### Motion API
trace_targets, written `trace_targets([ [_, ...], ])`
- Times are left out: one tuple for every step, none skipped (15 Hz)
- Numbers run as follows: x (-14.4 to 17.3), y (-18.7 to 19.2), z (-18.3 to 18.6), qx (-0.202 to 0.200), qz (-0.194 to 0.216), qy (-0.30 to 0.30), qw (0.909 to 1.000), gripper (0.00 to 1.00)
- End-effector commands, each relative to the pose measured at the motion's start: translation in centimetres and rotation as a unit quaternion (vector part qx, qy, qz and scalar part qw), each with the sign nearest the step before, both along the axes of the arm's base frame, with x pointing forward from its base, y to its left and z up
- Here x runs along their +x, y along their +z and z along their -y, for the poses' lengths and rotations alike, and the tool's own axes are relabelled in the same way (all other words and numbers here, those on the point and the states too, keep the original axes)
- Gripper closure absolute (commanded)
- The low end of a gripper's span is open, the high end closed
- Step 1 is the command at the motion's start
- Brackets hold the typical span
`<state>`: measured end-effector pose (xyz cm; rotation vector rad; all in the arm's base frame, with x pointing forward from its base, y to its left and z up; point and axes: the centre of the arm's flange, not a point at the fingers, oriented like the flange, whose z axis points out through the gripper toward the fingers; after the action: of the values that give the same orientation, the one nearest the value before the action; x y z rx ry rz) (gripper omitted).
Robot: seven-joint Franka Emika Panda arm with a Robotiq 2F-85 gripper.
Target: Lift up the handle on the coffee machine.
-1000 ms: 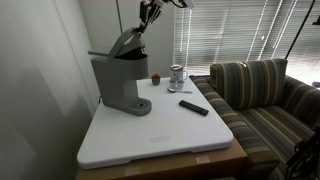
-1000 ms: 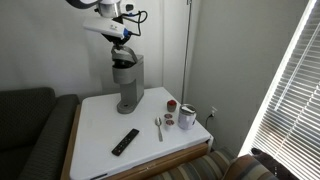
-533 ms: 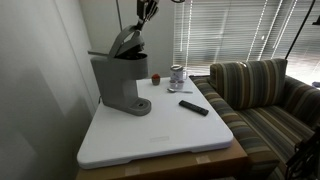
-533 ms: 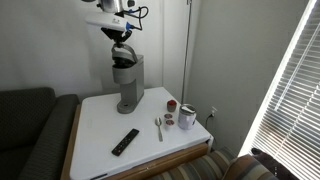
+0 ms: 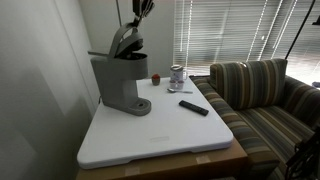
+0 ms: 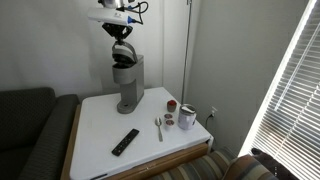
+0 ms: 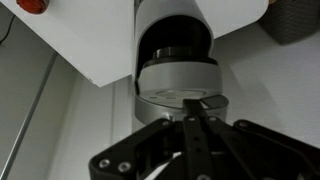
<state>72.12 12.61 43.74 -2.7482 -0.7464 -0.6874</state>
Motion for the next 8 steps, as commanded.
trace_targets([
  [1.9, 1.3, -0.4, -0.018, -0.005, 0.004, 0.9998, 1.00],
  [2.0, 1.6, -0.4, -0.022, -0.007, 0.006, 0.9997, 1.00],
  [2.1, 2.0, -0.5, -0.026, -0.009, 0.008, 0.9996, 1.00],
  [2.2, 2.3, -0.5, -0.030, -0.010, 0.011, 0.9995, 1.00],
  [2.3, 2.7, -0.6, -0.033, -0.011, 0.013, 0.9993, 1.00],
  [2.4, 3.0, -0.7, -0.034, -0.009, 0.014, 0.9993, 1.00],
  [2.6, 3.4, -0.8, -0.035, -0.008, 0.016, 0.9992, 1.00],
  [2.7, 3.6, -0.9, -0.035, -0.007, 0.019, 0.9992, 1.00],
])
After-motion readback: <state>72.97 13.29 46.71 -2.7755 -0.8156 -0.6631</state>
